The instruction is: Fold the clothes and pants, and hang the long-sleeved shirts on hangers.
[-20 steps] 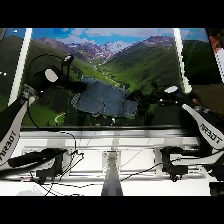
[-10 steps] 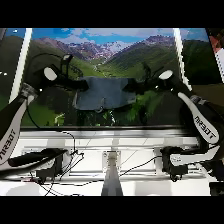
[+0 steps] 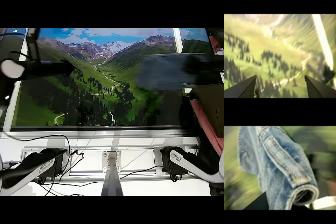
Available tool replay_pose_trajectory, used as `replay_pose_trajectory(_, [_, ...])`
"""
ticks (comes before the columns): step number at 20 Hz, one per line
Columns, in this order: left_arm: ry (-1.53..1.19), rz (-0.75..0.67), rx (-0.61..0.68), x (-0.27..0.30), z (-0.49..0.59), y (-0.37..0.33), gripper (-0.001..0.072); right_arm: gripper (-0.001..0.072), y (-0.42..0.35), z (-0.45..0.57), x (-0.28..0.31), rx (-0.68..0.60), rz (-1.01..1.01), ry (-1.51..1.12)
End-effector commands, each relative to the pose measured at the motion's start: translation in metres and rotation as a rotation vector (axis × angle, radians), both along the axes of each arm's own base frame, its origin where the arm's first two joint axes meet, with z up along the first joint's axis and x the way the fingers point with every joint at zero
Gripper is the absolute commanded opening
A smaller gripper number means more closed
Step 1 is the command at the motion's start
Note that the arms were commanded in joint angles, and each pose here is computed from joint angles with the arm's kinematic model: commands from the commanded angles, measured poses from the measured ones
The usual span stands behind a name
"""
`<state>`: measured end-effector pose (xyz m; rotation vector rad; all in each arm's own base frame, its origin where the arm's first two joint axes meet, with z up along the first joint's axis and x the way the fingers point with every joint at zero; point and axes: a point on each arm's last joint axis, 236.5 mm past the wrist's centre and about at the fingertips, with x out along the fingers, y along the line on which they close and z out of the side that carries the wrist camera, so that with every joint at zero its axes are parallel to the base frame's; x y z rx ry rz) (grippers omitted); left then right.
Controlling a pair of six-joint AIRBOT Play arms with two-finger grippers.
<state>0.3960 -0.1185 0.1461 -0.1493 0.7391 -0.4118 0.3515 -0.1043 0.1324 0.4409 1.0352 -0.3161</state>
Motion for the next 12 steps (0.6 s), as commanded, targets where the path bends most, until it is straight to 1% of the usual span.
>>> replay_pose_trajectory(1, [-0.138,-0.001,-0.045,-0.024,0.058,-0.002,0.0693,0.0035,-0.122,0.053,-0.143,-0.209,-0.589,0.069])
replay_pose_trajectory(4, [-0.195,-0.002,-0.050,-0.036,0.080,-0.001,0.0693,0.0035,-0.160,0.080,-0.244,-0.219,-1.077,0.001])
replay_pose_trajectory(6, [-0.210,-0.002,-0.051,-0.040,0.085,0.000,0.0693,0.0035,-0.168,0.095,-0.294,-0.234,-1.298,-0.057])
replay_pose_trajectory(7, [-0.211,-0.002,-0.051,-0.040,0.086,0.000,0.0693,0.0063,-0.170,0.099,-0.315,-0.251,-1.370,-0.068])
replay_pose_trajectory(8, [-0.210,-0.002,-0.051,-0.040,0.085,0.000,0.0693,0.0200,-0.172,0.100,-0.331,-0.258,-1.429,-0.066])
replay_pose_trajectory(9, [-0.209,-0.002,-0.051,-0.039,0.085,0.000,0.0693,0.0486,-0.174,0.098,-0.345,-0.254,-1.480,-0.053])
replay_pose_trajectory(10, [-0.209,-0.002,-0.051,-0.039,0.085,0.000,0.0693,0.0702,-0.175,0.094,-0.352,-0.246,-1.504,-0.034])
replay_pose_trajectory(12, [-0.209,-0.002,-0.051,-0.039,0.085,0.000,0.0693,0.0689,-0.179,0.081,-0.348,-0.217,-1.450,0.008])
